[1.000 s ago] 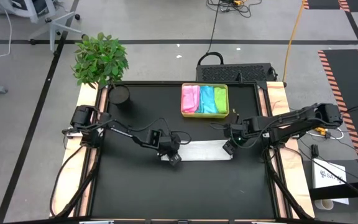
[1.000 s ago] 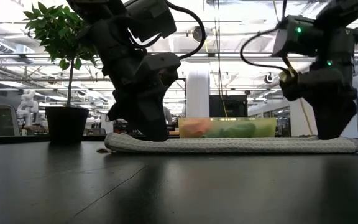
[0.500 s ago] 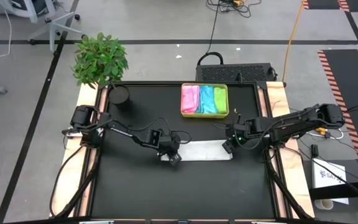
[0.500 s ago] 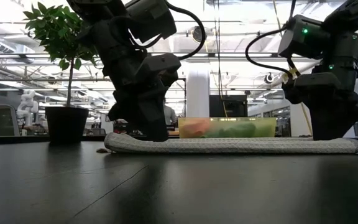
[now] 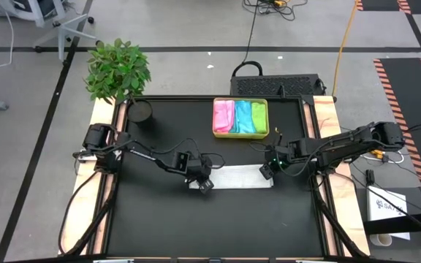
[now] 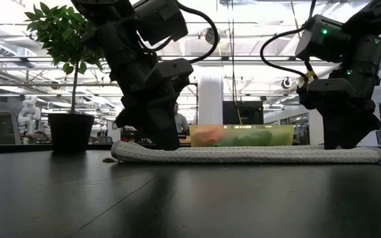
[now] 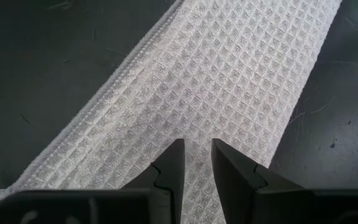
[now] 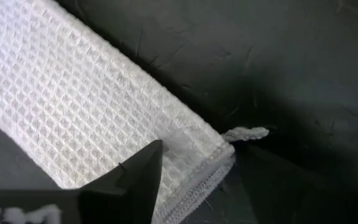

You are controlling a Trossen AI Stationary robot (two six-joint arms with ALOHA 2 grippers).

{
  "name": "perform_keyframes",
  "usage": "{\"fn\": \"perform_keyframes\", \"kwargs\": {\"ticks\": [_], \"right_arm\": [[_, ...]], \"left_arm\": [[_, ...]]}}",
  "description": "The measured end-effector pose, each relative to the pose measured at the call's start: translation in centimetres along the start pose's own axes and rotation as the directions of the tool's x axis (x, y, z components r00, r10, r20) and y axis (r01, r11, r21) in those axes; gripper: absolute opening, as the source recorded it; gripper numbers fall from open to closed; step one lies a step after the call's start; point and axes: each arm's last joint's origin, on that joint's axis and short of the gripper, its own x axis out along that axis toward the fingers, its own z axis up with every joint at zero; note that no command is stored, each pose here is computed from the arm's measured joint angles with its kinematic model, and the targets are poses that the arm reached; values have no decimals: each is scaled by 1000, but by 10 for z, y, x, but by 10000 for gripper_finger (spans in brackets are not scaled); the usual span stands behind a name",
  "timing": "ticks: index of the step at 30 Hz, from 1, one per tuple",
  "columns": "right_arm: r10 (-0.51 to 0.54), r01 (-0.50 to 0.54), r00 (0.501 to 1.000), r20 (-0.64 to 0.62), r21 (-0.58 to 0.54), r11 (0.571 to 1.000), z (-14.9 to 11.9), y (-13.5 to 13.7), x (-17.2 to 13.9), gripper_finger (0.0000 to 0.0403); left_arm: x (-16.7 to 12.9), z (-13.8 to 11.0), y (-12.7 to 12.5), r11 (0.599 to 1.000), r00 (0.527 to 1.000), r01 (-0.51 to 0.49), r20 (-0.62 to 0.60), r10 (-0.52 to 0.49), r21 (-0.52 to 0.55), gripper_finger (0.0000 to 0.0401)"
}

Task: Fold microfiber towels
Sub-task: Fold the white microfiber cloth

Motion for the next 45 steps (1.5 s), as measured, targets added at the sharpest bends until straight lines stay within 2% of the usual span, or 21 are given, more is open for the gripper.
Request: {"fn": "perform_keyframes", "kwargs": {"ticks": [5,9,12,16,19,27,33,40,45], "right_arm": [[-11,10,1000,12,60,998,-1,-3,2,151],[-36,36,999,-2,125,991,-8,-12,9,71],[-36,36,999,-6,115,993,-11,-15,11,15],[-22,22,1000,2,114,993,-11,-13,12,13],[-5,3,1000,10,113,994,-10,-12,11,5],[13,-15,1000,18,114,993,-10,-11,9,3],[44,-47,999,32,114,992,-10,-10,4,2],[195,-203,978,72,132,970,-7,-3,-9,1],[227,-236,971,72,153,960,-8,-3,-15,1]], "left_arm": [[0,0,0,1000,1000,-1,0,1,-4,81],[0,0,0,1000,1000,-7,-7,7,-4,81],[-5,-1,0,998,996,-59,-66,60,7,81],[-17,-3,2,976,964,-205,-160,214,73,81],[-22,-4,2,962,946,-252,-182,267,100,81],[-14,-16,9,956,941,-274,-176,289,106,81],[-13,-14,9,954,946,-281,-136,294,107,81],[-6,-12,6,961,958,-259,-99,268,96,81],[2,-15,6,959,954,-262,-124,275,108,81]]}}
